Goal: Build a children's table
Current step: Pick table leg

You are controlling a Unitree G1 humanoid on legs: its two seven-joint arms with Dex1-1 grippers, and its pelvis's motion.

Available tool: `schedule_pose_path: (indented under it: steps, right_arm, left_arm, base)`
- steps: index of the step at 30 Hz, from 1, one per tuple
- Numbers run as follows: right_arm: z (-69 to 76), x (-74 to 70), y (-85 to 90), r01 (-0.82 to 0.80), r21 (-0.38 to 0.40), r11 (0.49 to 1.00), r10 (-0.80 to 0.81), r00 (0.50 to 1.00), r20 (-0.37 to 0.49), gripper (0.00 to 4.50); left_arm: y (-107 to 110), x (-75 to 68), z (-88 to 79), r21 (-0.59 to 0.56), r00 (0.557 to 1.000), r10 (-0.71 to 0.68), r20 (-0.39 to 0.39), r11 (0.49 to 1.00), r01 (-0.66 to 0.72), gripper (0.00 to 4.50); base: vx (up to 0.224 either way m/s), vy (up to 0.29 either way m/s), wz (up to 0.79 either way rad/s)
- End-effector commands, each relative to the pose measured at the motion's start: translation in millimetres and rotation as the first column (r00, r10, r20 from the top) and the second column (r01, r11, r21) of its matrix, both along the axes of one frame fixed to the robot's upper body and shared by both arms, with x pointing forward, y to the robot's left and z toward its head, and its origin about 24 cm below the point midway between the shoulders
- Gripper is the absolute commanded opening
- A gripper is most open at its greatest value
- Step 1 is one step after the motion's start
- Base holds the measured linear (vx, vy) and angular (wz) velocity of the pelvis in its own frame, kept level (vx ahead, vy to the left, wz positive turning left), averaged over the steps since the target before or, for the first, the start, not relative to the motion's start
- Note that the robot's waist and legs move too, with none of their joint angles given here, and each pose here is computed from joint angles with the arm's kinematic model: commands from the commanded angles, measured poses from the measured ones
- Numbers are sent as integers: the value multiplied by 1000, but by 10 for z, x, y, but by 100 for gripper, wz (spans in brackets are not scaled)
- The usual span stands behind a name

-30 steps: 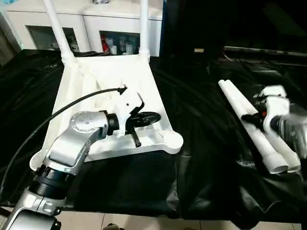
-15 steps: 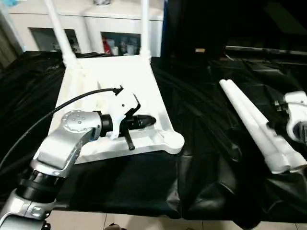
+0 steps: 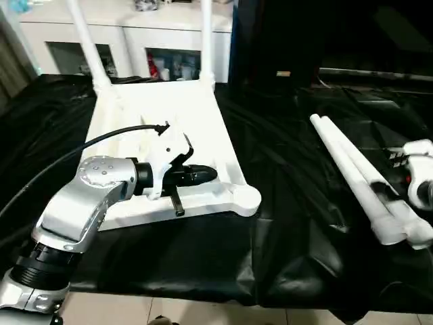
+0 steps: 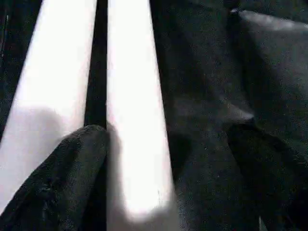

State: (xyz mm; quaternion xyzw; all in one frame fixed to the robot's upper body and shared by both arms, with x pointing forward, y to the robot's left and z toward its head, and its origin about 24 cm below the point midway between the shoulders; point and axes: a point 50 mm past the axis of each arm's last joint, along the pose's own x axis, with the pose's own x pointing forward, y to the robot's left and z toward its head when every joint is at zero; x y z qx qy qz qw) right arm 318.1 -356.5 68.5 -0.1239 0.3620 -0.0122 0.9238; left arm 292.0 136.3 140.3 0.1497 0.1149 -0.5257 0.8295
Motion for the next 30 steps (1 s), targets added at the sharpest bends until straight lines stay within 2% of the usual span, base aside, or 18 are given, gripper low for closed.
schedule_pose_path:
  steps: [1,4,13,16,17,18,22,23,26,28,29,30]
  right_arm:
    - [78,61,31,-3,28,1000,2,1000,29,447]
    - [113,109,89,-34,63,997,31,999,42,447]
    - [142,204,250,-117,93,989,114,993,39,447]
    - [155,247,348,-133,178,975,126,991,52,447]
    - [193,275,398,-134,263,955,117,990,79,447]
    - [219,287,417,-134,306,943,110,989,96,447]
    - [336,307,370,-104,380,919,49,987,150,447]
    - [353,304,342,-90,376,922,33,987,157,447]
    - [337,265,226,-43,281,959,-3,987,163,447]
    - [308,233,146,-3,193,981,-30,986,167,447]
    - [272,194,64,47,106,993,-65,983,172,447]
    - [257,178,39,61,76,995,-73,983,170,447]
  left_arm:
    - [7,42,98,-5,999,10,44,1000,-10,0]
    - [14,50,108,-7,999,15,49,1000,-15,0]
    - [-9,74,109,-13,998,17,60,1000,-16,0]
    - [-14,73,99,-13,998,16,60,1000,-15,0]
    - [-16,75,96,-12,998,15,61,1000,-15,0]
    - [-16,76,95,-11,998,15,62,1000,-15,0]
    - [-24,79,103,-14,998,8,64,1000,-7,0]
    - [-26,82,102,-12,998,7,65,1000,-6,0]
    - [-35,84,102,-13,998,3,65,1000,-3,0]
    - [-40,86,105,-15,998,0,65,1000,1,0]
    - [-42,86,103,-13,998,-3,65,1000,4,0]
    - [-42,87,102,-12,998,-3,65,1000,4,0]
  base:
    - [0,0,0]
    - [0,0,0]
    - [0,0,0]
    - [0,0,0]
    - [0,0,0]
    - [0,0,0]
    - [0,0,0]
    - [0,0,0]
    - [0,0,0]
    - [0,0,0]
    - [0,0,0]
    - [0,0,0]
